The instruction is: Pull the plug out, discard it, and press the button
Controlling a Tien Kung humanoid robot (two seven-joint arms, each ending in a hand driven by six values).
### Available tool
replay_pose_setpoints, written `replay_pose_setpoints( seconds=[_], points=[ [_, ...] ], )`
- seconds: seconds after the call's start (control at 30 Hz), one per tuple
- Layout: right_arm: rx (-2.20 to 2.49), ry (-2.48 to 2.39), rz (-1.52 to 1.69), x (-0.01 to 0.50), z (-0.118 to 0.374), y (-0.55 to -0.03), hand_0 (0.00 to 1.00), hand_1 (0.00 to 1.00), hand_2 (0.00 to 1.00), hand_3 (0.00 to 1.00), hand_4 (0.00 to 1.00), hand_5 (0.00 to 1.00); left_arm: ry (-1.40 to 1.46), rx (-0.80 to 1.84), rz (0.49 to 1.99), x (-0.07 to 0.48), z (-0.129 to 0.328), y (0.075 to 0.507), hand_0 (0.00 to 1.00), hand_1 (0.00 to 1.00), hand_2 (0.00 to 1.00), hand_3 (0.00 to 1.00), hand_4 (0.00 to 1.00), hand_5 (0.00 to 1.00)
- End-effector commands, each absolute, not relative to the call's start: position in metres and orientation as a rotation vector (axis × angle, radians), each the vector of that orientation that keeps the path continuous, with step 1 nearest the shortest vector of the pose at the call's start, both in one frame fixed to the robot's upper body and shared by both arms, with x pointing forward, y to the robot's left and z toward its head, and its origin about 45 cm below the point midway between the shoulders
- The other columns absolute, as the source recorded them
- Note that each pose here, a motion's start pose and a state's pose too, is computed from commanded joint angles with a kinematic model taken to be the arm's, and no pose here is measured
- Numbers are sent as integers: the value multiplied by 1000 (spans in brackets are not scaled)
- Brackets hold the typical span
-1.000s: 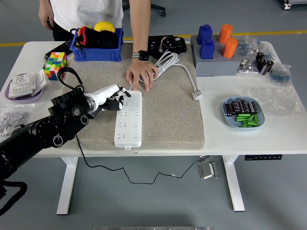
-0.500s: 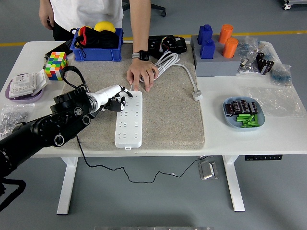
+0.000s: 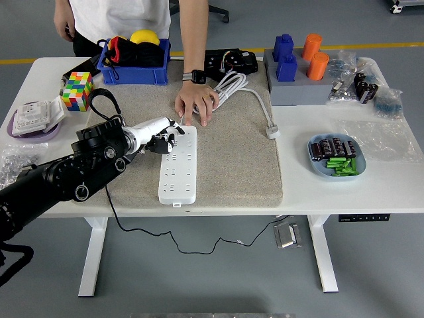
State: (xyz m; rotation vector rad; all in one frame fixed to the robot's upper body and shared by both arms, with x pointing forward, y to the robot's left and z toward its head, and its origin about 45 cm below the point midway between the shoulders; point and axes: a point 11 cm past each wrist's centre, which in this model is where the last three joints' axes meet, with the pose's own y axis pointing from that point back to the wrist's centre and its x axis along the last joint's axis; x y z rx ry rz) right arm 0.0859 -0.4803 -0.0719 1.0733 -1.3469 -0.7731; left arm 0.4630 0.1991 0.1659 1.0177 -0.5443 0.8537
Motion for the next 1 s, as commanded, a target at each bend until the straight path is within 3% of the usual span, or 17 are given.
replay_pose_setpoints(
  seconds=[0.33,0.37,0.57,0.6,0.77,0.8,0.97,1.0],
  points=[
    [1078,-1348,-777,86,-73,-478,767,729,724,713,883,658,-626,815,964,464,207,198,22,11,109,767,2,2],
    [1078,-1349,-777,86,-73,-478,767,729,724,713,883,658,-639,788,985,462,209,200,77,54,122,725,2,2],
    [1074,-1347,-781,84,-74,-477,767,729,724,713,883,658,-606,728,1112,452,217,234,77,54,122,725,2,2],
    [1074,-1348,-781,84,-74,-478,767,729,724,713,883,658,-603,722,1135,451,219,241,414,489,533,734,634,2],
    [1074,-1352,-783,84,-74,-477,767,729,724,713,883,658,-582,703,1244,443,226,278,414,489,533,734,634,2],
    [1075,-1352,-783,85,-74,-477,767,729,724,713,883,658,-578,697,1263,442,227,283,761,749,725,815,726,16],
    [1078,-1358,-782,87,-73,-477,767,729,724,713,883,658,-545,652,1375,432,229,311,761,749,725,815,726,16],
    [1079,-1359,-782,87,-73,-477,767,729,724,713,883,658,-537,642,1398,429,228,317,902,935,890,869,763,239]
  ],
)
